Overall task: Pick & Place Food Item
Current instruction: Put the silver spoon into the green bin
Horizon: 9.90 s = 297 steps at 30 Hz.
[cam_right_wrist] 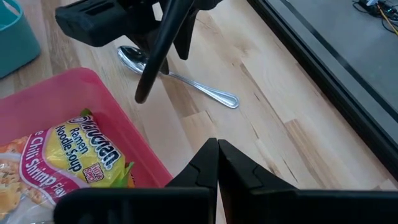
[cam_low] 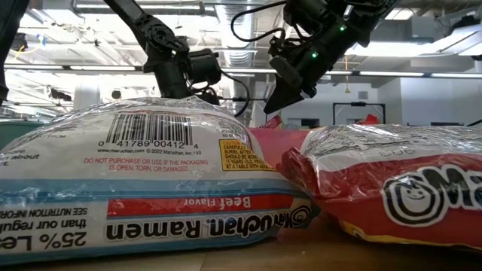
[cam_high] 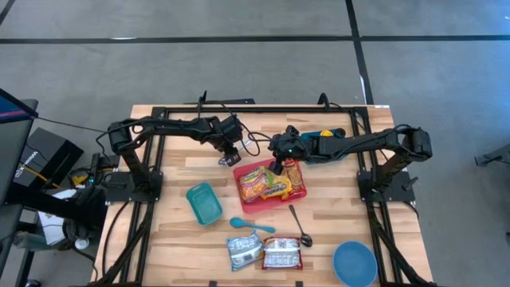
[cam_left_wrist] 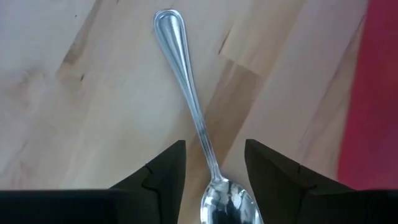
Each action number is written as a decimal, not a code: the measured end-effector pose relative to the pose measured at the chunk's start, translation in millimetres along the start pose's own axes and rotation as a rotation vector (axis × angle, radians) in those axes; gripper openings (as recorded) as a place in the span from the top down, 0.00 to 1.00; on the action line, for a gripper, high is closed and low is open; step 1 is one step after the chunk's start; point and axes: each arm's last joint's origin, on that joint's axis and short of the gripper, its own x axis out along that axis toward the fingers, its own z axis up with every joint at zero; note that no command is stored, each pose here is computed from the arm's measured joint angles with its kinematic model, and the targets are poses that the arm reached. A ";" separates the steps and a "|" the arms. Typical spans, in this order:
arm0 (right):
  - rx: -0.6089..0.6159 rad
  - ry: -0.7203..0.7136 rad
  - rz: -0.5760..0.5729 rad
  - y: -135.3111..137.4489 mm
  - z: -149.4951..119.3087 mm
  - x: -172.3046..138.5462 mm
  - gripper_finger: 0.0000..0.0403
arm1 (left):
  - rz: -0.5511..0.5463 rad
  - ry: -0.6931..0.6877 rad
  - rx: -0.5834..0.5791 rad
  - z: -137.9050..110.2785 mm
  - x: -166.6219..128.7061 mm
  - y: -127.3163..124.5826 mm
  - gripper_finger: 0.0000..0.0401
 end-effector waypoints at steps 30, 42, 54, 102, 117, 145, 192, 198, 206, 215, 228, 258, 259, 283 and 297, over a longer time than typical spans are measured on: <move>0.001 -0.001 0.000 0.0 0.1 0.0 1.00 | -0.001 -0.011 0.031 -22.6 17.9 -2.2 0.58; 0.005 -0.016 0.001 0.1 1.6 0.0 1.00 | 0.000 -0.051 0.040 -28.9 24.2 0.0 0.64; 0.005 -0.015 0.002 0.5 1.5 -0.1 1.00 | -0.002 -0.071 0.040 -29.6 25.6 0.0 0.71; 0.001 -0.016 0.008 2.6 1.3 -0.8 1.00 | 0.005 -0.106 -0.032 -33.2 29.2 0.1 0.96; 0.001 -0.016 0.008 2.6 1.3 -0.8 1.00 | 0.010 -0.110 -0.031 -32.9 29.1 0.0 0.98; 0.003 -0.023 0.008 2.6 1.9 -0.7 1.00 | 0.035 -0.289 -0.034 -29.6 -55.8 -0.6 0.98; -0.002 -0.022 0.014 4.5 1.5 -1.3 1.00 | -0.257 -0.243 0.453 -83.5 -132.1 -66.4 0.98; -0.001 -0.022 0.016 4.5 1.6 -1.3 1.00 | -0.376 -0.224 0.591 -95.2 -139.8 -79.6 0.98; 0.001 -0.030 0.016 4.6 2.4 -1.3 1.00 | -0.393 -0.080 0.649 -115.3 -142.7 -85.2 0.98; 0.004 -0.037 0.017 4.7 3.1 -1.3 1.00 | -0.427 -0.123 0.689 -115.8 -145.1 -94.5 0.98; 0.003 -0.037 0.017 4.7 3.1 -1.3 1.00 | -0.480 -0.227 0.749 -124.9 -129.2 -109.6 0.98; 0.008 -0.048 0.019 4.8 4.3 -1.4 1.00 | -0.500 -0.396 0.777 -182.5 -89.9 -82.2 0.97; 0.008 -0.048 0.019 4.8 4.3 -1.4 1.00 | -0.498 -0.413 0.799 -182.7 -88.0 -82.6 0.97; 0.018 -0.052 0.020 5.1 4.6 -1.4 1.00 | -0.487 -0.396 0.873 -192.7 -68.2 -81.1 0.97; 0.018 -0.052 0.020 5.1 4.6 -1.4 1.00 | -0.481 -0.340 0.877 -191.2 -54.2 -85.7 0.97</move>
